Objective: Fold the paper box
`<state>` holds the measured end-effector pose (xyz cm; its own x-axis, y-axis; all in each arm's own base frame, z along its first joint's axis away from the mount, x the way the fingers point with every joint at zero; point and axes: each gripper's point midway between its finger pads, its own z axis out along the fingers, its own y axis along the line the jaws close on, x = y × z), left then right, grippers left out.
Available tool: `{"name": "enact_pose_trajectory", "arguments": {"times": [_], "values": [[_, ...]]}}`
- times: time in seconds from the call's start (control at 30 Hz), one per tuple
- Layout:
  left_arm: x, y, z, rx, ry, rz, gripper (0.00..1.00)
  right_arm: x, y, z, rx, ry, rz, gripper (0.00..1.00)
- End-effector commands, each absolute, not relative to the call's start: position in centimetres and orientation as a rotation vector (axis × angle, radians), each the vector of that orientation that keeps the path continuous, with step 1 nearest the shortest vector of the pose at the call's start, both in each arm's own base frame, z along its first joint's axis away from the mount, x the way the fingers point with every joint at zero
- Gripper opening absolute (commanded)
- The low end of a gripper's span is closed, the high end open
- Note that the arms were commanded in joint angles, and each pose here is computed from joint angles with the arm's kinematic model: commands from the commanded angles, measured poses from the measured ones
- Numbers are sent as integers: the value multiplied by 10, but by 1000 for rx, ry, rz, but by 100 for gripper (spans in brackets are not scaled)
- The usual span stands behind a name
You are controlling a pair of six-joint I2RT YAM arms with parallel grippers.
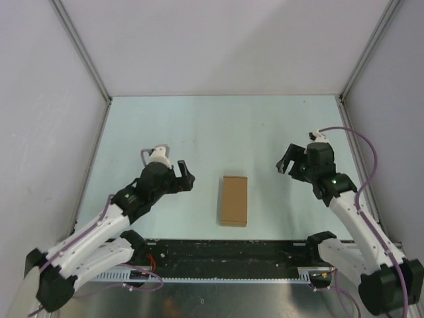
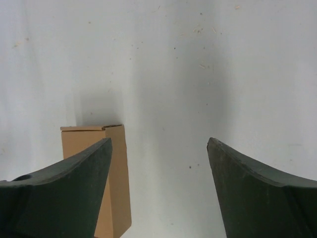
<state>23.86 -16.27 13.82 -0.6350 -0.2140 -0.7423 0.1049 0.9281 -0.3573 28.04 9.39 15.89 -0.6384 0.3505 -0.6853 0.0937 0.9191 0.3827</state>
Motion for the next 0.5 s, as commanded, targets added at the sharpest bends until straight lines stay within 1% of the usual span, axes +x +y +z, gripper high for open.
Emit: {"name": "enact_pose_trajectory", "arguments": {"times": [0.0, 0.1, 0.13, 0.2, 0.33, 0.47], "values": [[231, -145, 159, -139, 2085, -495, 100, 257, 85, 169, 392, 2197, 423, 86], [226, -138, 168, -156, 2048, -504, 100, 247, 75, 171, 457, 2166, 397, 93], [225, -136, 167, -158, 2050, -500, 100, 241, 71, 173, 490, 2141, 401, 99], [224, -133, 167, -164, 2045, -492, 100, 238, 58, 180, 545, 2070, 359, 100], [221, -126, 165, -172, 2039, -469, 100, 232, 48, 203, 553, 1885, 393, 100], [218, -121, 167, -181, 2011, -475, 100, 227, 41, 202, 597, 1821, 399, 100]]}}
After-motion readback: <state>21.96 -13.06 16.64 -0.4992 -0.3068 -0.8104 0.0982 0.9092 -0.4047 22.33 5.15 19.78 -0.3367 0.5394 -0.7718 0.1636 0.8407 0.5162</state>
